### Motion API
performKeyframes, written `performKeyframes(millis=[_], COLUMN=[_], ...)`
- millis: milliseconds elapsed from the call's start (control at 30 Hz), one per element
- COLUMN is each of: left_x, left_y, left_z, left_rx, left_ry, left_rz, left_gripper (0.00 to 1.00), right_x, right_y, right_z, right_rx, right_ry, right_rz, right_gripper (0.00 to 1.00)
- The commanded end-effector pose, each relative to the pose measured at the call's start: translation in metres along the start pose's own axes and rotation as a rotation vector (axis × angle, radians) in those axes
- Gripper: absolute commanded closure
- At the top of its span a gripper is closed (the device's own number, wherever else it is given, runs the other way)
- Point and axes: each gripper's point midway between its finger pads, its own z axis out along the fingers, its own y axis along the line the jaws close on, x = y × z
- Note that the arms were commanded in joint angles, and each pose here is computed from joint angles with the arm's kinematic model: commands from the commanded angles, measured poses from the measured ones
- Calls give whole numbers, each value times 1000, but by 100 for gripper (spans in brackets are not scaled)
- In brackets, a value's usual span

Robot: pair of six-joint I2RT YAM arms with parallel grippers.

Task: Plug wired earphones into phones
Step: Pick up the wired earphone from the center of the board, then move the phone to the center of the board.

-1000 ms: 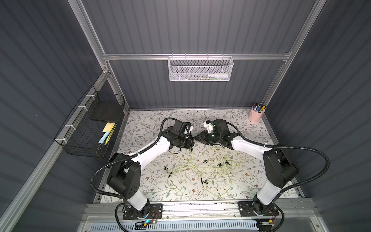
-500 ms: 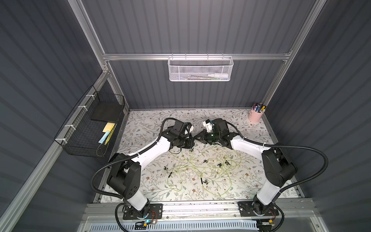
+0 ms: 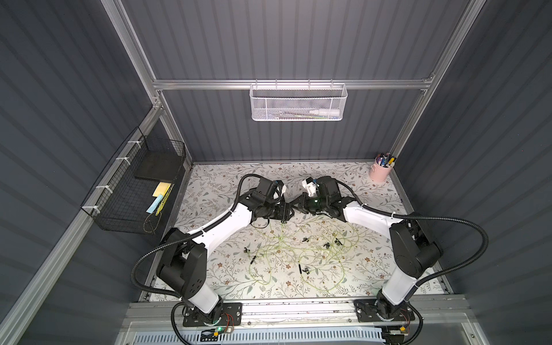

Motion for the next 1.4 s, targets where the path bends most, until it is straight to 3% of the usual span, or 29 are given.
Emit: performKeyframes(millis=[0, 167, 333, 533, 900, 1367], left_x=[-36, -86, -128, -139, -154, -163], left_y=[-8, -4, 24, 56, 58, 62], left_z=[-33, -29, -1, 36, 85, 148], left_rx=[25, 140, 7, -93, -221, -313], left_ry=[-132, -206, -253, -304, -328, -275], left_rz=[-46, -209, -342, -487, -407, -337], left_gripper=[24, 17, 17, 17, 16, 15], right_x=[-7, -31, -64, -108, -145, -160], right_y=[-3, -61, -131, -190, -260, -282], right_z=[-20, -74, -123, -136, -132, -100], right_rx=[-22, 130, 254, 320, 381, 341], right_ry=[-22, -119, -272, -368, -460, -349], right_rz=[-42, -24, 75, 137, 260, 260], right_gripper=[100, 100, 100, 100, 100, 100])
